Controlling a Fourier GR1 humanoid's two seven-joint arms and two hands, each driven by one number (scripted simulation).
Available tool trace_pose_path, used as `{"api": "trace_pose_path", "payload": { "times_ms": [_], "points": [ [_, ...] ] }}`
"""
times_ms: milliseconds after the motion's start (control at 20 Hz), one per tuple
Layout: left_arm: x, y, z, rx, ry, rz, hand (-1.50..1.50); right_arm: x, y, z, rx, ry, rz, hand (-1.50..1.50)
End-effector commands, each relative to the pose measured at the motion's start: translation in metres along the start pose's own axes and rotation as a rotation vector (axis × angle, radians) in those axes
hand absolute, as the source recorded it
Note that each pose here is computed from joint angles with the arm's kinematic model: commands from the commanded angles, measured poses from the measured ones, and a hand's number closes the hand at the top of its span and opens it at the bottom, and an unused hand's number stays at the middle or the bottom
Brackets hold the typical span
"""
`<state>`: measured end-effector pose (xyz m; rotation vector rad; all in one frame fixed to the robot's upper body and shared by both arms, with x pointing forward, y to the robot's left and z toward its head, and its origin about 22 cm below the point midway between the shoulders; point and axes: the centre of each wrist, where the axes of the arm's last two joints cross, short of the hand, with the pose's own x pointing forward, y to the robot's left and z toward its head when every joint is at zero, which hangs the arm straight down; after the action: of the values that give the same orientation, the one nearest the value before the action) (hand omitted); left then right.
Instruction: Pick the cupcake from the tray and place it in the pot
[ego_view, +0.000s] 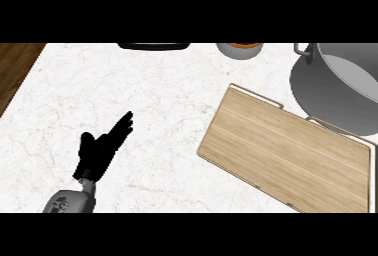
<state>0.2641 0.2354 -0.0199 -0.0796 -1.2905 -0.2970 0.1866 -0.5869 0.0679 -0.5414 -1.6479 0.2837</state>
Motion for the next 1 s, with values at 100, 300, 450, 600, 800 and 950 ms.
{"api": "trace_pose_path", "payload": {
  "times_ms": [100, 300, 450, 600, 800, 950],
  "points": [
    [0.005, -0.007, 0.002, -0.017, 0.002, -0.015, 0.00, 0.019, -0.024, -0.015, -0.002, -0.165, 0.108, 1.50],
    [0.005, 0.007, -0.001, -0.005, 0.008, -0.006, 0.00, 0.036, -0.035, -0.033, 0.020, -0.173, 0.153, 1.50],
    [0.008, -0.005, -0.017, -0.013, -0.003, -0.008, 0.00, 0.051, -0.029, -0.060, 0.032, -0.173, 0.192, 1.50],
    [-0.007, 0.008, 0.005, 0.004, 0.014, 0.010, 0.00, 0.080, -0.024, -0.093, 0.047, -0.174, 0.247, 1.50],
    [0.000, -0.007, 0.002, -0.022, 0.009, -0.009, 0.00, 0.090, 0.002, -0.122, 0.105, -0.158, 0.345, 1.50],
    [0.007, -0.003, -0.007, -0.011, 0.002, -0.005, 0.00, 0.110, 0.012, -0.145, 0.138, -0.135, 0.385, 1.50]
  ]
}}
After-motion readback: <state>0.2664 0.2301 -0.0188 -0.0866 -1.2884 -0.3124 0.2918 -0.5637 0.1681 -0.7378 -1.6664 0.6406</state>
